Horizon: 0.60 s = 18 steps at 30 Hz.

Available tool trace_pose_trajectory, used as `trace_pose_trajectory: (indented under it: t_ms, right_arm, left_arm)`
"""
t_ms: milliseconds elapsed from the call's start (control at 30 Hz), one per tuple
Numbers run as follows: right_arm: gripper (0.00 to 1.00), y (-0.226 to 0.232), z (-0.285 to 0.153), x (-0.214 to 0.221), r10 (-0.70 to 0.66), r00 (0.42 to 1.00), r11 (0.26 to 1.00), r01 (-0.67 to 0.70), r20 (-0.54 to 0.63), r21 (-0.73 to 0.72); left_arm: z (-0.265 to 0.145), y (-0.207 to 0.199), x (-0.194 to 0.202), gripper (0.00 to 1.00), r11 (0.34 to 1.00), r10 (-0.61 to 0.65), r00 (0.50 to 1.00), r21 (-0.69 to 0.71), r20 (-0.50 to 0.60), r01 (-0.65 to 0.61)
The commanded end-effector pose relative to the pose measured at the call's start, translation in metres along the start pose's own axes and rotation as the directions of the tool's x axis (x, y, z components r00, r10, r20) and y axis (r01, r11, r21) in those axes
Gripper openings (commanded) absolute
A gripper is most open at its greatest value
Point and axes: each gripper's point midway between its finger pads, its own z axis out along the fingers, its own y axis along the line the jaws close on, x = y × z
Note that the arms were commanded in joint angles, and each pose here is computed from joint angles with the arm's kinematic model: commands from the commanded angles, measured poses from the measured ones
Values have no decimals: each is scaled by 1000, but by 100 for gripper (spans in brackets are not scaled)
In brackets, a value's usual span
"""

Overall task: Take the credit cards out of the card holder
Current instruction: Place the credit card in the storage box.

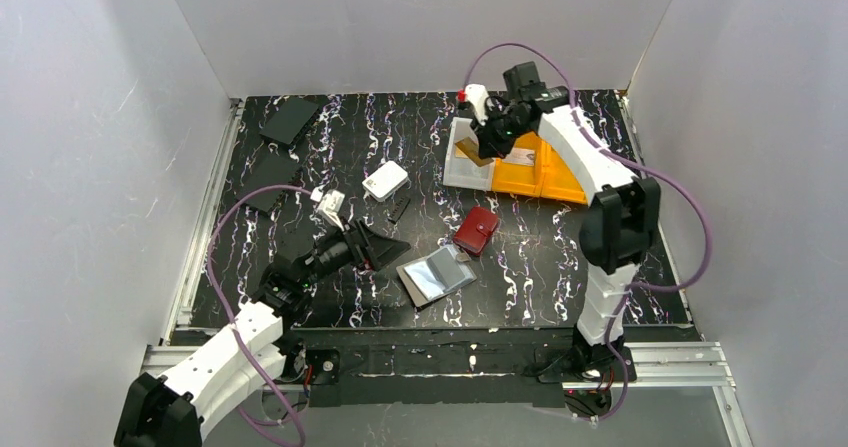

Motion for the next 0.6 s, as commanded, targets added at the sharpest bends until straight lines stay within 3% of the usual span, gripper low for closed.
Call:
trace_pose_trajectory:
  t_ms: [0,133,300,567]
  right_arm:
    - [1,-47,-4,2,-197,944,948,252,-265,193]
    - [1,-73,6,-18,-273,903,893,366,-333,261]
    - [2,-92,28,-9,-313,823,838,474,-474,270]
    - [2,-103,42,10,-282,797,834,479,-535,273]
  left_arm:
    - [-10,22,20,98,997,-30,999,-68,-32,27]
    - [-14,25,25,98,997,-28,999,-71,-35,26]
    - [-15,24,24,98,997,-6,999,-74,-47,2]
    - [-16,26,26,98,996,1,998,-87,-64,-7]
